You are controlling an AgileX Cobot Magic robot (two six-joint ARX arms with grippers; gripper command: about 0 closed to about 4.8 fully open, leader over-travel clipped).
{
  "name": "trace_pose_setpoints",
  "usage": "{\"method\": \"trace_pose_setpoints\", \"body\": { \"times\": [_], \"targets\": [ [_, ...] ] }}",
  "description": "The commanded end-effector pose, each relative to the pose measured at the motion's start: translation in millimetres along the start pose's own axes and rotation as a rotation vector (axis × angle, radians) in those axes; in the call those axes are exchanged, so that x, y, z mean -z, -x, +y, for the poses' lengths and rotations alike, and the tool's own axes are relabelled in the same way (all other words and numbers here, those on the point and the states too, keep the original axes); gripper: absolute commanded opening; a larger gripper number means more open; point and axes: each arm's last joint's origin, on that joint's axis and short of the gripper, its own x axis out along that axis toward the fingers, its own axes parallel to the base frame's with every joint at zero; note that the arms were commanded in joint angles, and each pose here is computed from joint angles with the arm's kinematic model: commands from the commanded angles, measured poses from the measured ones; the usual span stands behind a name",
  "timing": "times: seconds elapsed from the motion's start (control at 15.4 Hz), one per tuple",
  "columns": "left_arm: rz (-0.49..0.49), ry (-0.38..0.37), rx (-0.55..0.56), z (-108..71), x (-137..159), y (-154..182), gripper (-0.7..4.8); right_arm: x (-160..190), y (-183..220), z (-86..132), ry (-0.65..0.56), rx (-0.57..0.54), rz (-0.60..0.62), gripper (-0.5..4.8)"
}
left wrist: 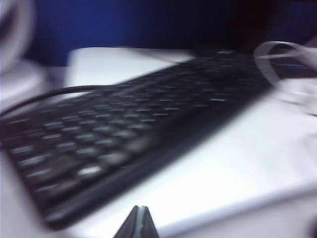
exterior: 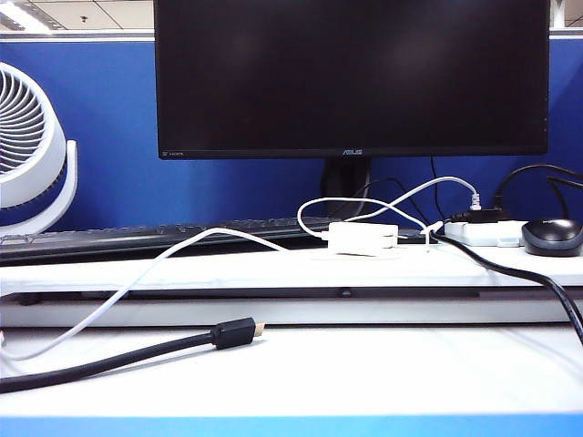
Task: Pick up the Type-C charging cable and the charging base, insert one end of the Type-C charger into the corresponding slot on the base, and finally place the plugged-in charger back on the table.
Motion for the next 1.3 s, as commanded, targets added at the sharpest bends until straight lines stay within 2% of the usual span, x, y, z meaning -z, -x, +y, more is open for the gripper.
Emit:
{"method": "trace_pose_setpoints", "body": {
  "times": [0.07, 0.13, 0.2, 0.33, 0.46, 0.78, 0.85, 0.91, 1.04, 1.11, 1.3],
  "targets": [
    [0.053, 0.011, -0.166, 12.2, 7.0, 6.5, -0.06, -3.3, 0.5, 0.2, -0.003, -0.002, -0.022, -0.01],
    [0.076, 0.019, -0.23, 16.7, 9.9, 9.5, -0.06, -3.3, 0.5, 0.2, -0.003, -0.002, -0.022, -0.01],
    [0.056, -0.005, -0.246, 19.1, 8.3, 10.4, -0.06, -3.3, 0.6, 0.1, -0.002, -0.002, -0.022, -0.01],
    [0.068, -0.062, -0.204, 18.1, 8.6, 10.1, -0.06, -3.3, 0.6, 0.1, -0.002, -0.002, -0.022, -0.01],
    [0.061, -0.029, -0.21, 18.2, 8.3, 10.1, -0.05, -3.3, 0.6, 0.1, -0.002, -0.001, -0.022, -0.01],
    [0.057, -0.02, -0.231, 18.8, 8.0, 10.3, -0.02, -3.2, 0.7, 0.1, -0.002, -0.001, -0.023, -0.01],
    [0.056, -0.021, -0.231, 18.8, 8.0, 10.2, -0.02, -4.8, 8.1, -2.5, -0.011, 0.017, -0.082, -0.01],
    [0.055, -0.021, -0.231, 18.8, 7.8, 10.2, -0.02, -6.4, 12.3, -5.0, -0.019, 0.041, -0.119, -0.01],
    [0.055, -0.021, -0.231, 18.8, 7.8, 10.2, -0.02, -10.4, 22.2, -14.6, -0.047, 0.192, -0.235, -0.01],
    [0.055, -0.021, -0.231, 18.8, 7.8, 10.2, -0.02, -14.4, 33.0, -22.2, -0.066, 0.287, -0.344, -0.01],
    [0.054, -0.021, -0.231, 18.8, 7.8, 10.2, -0.02, -10.2, 35.1, -31.6, -0.083, 0.379, -0.416, -0.01]
  ]
}}
